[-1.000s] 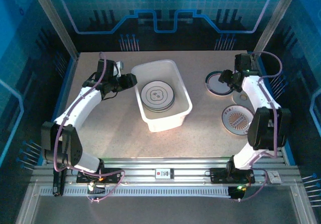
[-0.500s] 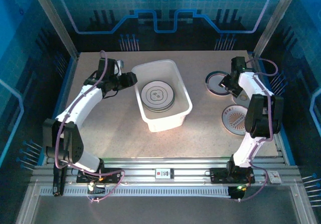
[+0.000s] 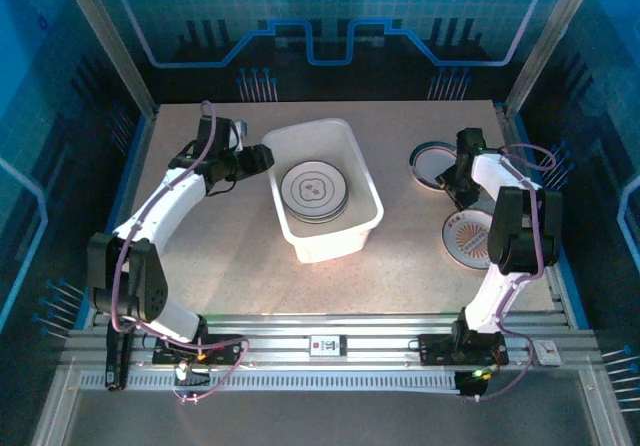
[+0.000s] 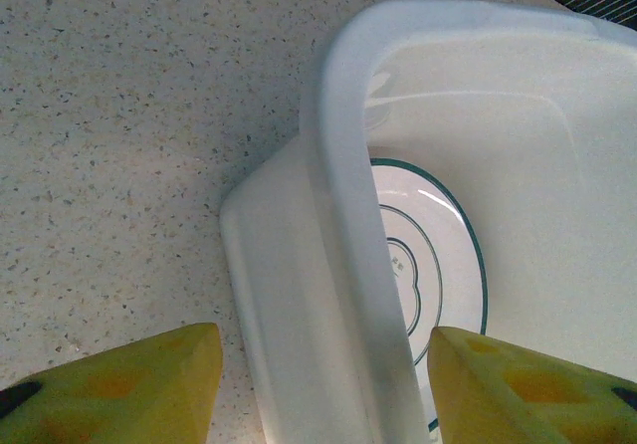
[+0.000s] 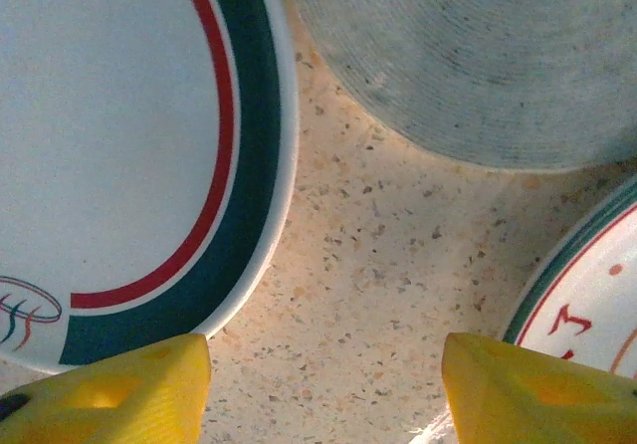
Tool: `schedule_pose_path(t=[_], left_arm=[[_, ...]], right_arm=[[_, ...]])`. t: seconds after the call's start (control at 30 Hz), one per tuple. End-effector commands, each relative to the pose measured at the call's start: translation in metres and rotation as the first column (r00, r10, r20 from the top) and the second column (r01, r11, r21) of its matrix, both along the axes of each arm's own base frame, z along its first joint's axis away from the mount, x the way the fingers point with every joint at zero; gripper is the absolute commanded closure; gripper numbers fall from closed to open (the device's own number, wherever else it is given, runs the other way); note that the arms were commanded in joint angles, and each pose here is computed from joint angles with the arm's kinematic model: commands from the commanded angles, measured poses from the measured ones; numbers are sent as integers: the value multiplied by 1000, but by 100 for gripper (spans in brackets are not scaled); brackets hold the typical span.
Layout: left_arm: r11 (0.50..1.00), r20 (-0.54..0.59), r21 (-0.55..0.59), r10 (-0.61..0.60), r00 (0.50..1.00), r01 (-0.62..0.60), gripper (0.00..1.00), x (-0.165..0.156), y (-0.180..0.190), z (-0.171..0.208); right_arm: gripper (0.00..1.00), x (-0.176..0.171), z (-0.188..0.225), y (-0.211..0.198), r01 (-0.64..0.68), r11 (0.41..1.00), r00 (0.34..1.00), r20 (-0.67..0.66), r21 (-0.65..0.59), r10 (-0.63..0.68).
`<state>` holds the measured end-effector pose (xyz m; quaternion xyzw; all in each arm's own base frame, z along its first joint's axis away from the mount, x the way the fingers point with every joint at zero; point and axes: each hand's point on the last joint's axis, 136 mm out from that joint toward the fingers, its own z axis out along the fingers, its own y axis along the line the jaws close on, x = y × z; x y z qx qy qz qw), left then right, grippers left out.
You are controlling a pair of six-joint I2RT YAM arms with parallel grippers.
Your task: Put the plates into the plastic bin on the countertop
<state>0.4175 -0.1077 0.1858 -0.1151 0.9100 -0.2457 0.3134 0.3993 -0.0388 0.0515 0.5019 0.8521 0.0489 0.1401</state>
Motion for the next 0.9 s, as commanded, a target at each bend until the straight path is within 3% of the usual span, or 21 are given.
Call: schedule_pose_path(t=[0.0,0.87], left_arm=[[1000,48,-6,11,999,-11,42,8,0,18],[999,53,-11,33,998,-32,42,6,2,21]], right_arm=[[37,9,-4,8,68,997,997,32,37,-70],[54,31,-30,4,163,987,985,54,-8,-162]])
